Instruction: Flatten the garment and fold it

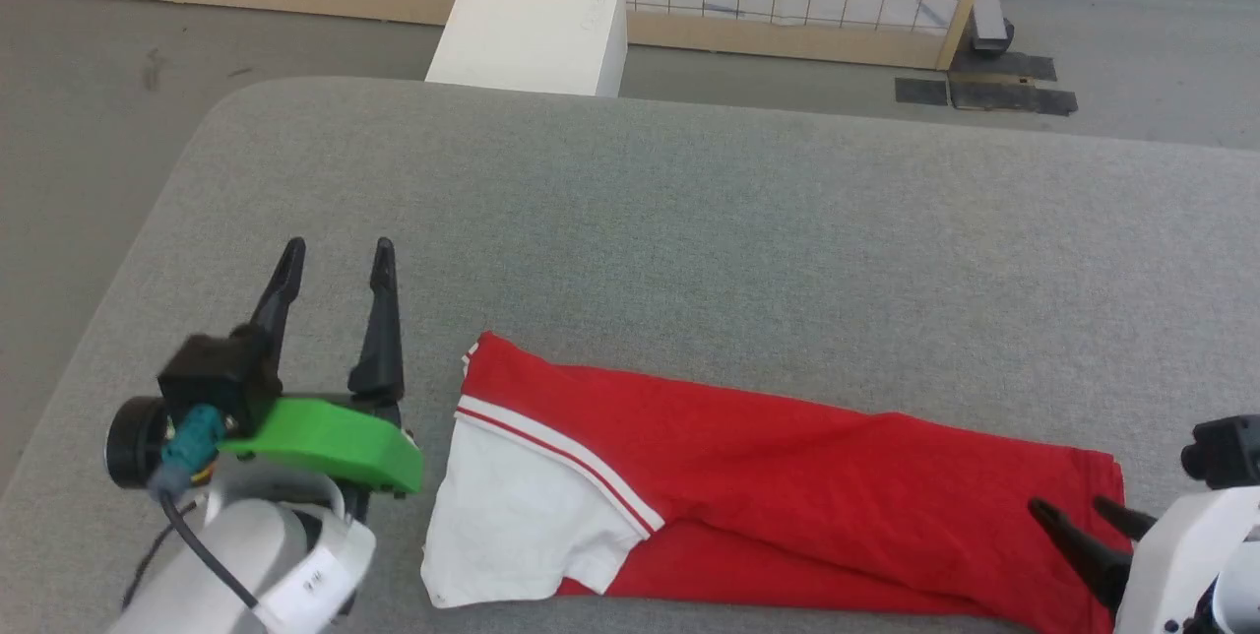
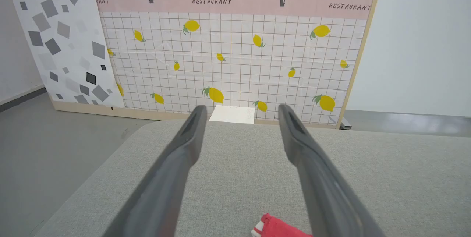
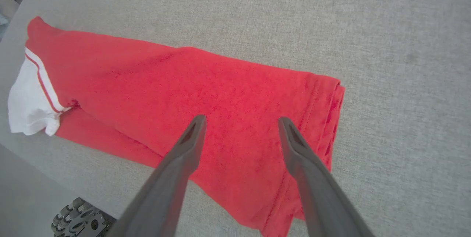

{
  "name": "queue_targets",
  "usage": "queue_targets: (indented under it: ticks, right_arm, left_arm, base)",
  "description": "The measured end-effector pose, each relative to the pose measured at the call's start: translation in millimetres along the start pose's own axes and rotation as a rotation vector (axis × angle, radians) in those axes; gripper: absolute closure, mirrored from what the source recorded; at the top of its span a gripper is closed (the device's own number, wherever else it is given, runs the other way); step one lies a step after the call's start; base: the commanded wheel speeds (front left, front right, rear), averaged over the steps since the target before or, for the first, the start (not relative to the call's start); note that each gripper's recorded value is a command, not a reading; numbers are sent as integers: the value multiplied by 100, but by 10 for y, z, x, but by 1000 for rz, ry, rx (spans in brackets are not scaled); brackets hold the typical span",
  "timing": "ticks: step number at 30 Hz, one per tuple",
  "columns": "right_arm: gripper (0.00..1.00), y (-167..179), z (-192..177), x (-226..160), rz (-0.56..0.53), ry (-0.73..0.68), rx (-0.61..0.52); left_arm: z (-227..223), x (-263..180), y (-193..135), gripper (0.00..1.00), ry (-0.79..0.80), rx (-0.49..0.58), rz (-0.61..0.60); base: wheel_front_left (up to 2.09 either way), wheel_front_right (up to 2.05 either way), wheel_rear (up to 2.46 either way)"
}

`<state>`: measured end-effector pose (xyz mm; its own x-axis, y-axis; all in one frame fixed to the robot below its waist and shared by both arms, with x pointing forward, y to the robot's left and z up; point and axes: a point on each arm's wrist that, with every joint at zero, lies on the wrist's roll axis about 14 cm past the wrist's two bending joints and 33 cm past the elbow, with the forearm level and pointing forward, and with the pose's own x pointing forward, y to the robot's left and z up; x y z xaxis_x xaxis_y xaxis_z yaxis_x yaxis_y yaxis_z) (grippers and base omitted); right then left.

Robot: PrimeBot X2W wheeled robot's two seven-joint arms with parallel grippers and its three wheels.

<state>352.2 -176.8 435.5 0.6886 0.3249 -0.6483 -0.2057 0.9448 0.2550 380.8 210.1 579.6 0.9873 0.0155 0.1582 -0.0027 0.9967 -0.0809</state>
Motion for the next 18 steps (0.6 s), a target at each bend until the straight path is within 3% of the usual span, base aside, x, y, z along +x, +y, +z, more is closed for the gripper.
queue_targets:
  ticks: [9, 18]
  right_arm:
    - [0, -265, -319, 3, -141, 156, 12]
    - [0, -437, -416, 105, -209, 226, 20]
  left_arm:
    - [-394, -231, -152, 0, 27, 246, -73]
    - [-726, -397, -169, 0, 120, 301, -126]
  base:
    - [0, 0, 0]
    - [0, 0, 0]
